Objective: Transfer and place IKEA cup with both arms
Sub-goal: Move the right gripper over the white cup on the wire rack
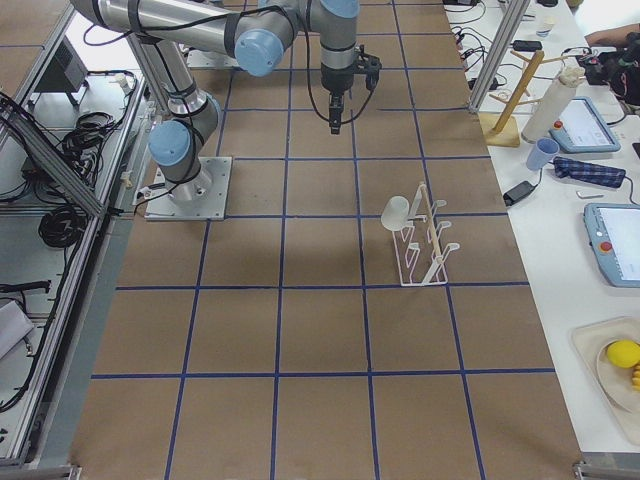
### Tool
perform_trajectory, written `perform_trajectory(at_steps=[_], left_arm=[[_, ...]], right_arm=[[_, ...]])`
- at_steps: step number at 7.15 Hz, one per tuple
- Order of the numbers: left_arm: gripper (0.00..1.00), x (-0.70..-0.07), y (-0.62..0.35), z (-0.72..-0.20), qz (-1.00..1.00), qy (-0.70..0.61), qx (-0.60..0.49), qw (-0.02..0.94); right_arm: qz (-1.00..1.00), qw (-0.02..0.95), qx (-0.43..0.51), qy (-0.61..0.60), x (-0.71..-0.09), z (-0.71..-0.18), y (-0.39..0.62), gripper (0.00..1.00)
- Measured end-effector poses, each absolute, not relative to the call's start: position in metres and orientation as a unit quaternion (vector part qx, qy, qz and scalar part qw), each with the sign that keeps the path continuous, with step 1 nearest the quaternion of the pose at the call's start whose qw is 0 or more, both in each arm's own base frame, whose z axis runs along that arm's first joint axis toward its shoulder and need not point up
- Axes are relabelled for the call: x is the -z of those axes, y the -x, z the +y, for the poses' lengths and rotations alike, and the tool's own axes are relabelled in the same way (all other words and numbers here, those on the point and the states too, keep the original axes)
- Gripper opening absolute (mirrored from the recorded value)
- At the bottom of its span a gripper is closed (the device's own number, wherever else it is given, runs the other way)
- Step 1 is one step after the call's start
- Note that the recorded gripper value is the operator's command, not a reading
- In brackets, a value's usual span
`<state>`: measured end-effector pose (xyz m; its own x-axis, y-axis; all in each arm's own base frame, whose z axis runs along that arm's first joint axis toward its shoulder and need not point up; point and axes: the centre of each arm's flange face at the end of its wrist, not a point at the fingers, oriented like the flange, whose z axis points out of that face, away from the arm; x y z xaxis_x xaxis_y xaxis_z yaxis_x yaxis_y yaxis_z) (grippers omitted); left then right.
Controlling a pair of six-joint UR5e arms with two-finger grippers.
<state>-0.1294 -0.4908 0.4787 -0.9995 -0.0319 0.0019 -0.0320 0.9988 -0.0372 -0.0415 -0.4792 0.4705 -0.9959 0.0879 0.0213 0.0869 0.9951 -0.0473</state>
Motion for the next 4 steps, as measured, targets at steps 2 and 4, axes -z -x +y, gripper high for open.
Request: perform_trajectory(at_steps=[2,4], left_arm=[[1.00,-0.480,0.129,-0.491,-1.000,-0.016,-0.019,0.001],[1.00,-0.480,0.129,-0.491,-1.000,-0.016,-0.019,0.001]], right_arm=[[-0.999,0.021,-0.043,0.011,-0.437,-0.518,0.083,1.00],[-0.998,0.029,-0.060,-0.018,-0.400,-0.547,0.128,1.00]])
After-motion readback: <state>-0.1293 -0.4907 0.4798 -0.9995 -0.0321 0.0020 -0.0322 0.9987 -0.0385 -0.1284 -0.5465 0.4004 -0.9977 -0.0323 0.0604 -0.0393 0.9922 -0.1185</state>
